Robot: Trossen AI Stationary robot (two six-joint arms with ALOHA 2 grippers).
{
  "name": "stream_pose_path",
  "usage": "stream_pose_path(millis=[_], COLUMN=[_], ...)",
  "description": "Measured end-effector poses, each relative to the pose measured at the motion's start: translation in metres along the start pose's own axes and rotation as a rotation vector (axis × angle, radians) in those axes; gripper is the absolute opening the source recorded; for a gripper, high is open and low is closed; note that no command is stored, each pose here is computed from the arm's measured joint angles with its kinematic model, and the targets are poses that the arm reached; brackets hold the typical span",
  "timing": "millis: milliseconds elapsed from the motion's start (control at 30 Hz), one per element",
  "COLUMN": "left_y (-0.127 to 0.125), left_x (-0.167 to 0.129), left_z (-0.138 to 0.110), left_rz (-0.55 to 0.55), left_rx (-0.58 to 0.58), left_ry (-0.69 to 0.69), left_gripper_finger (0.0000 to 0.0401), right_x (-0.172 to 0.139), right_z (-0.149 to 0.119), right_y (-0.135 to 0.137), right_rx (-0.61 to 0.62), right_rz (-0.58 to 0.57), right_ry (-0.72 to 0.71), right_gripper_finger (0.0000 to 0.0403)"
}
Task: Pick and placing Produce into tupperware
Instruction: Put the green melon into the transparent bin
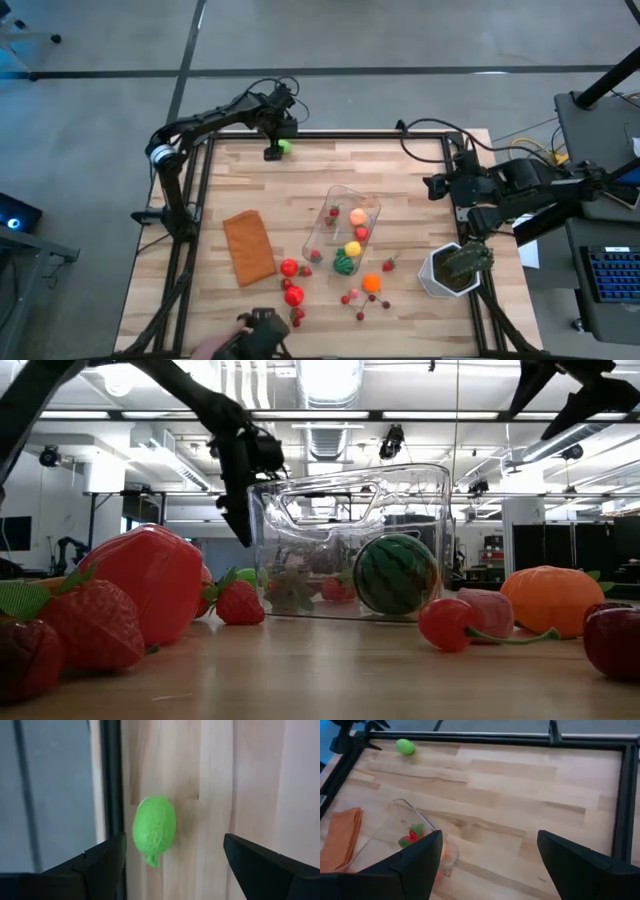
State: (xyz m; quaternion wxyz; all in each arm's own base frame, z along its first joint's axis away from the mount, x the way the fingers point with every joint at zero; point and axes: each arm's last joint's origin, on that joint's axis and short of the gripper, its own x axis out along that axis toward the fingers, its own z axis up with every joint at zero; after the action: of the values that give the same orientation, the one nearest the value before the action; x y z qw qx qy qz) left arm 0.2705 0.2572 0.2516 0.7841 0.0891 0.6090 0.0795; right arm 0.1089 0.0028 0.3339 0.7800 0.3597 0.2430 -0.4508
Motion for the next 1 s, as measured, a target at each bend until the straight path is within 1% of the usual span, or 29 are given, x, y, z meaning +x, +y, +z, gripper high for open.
stream_pose_path(millis=[167,267,467,700,1000], left_y=[0.011,0.011,0.011,0.011,0.014], left_x=[0.018,0.026,0.037,0.059,0.063], left_z=[-0.004,-0.004,-0.004,-0.006,-0.009], left_rz=[-0.004,-0.020,-0.046,-0.083,-0.055], left_rx=[-0.012,0.016,0.015,0.013,0.008], left_ry=[-0.009,0.004,0.015,0.061,0.096], left_gripper_finger=[0.0317,0.0317,0.0317,0.0317,0.0317], right_x=[0.007,0.010,0.012,0.010,0.010], right_z=[-0.006,-0.008,-0.009,-0.008,-0.008], right_y=[0.000,0.001,0.002,0.003,0.003], right_rx=[0.028,0.039,0.046,0.047,0.044], right_rz=[-0.023,-0.019,-0.019,-0.012,-0.004], right_ry=[0.002,0.001,0.001,0.000,0.006], right_gripper_finger=[0.0318,0.0318,0.0318,0.0318,0.0318])
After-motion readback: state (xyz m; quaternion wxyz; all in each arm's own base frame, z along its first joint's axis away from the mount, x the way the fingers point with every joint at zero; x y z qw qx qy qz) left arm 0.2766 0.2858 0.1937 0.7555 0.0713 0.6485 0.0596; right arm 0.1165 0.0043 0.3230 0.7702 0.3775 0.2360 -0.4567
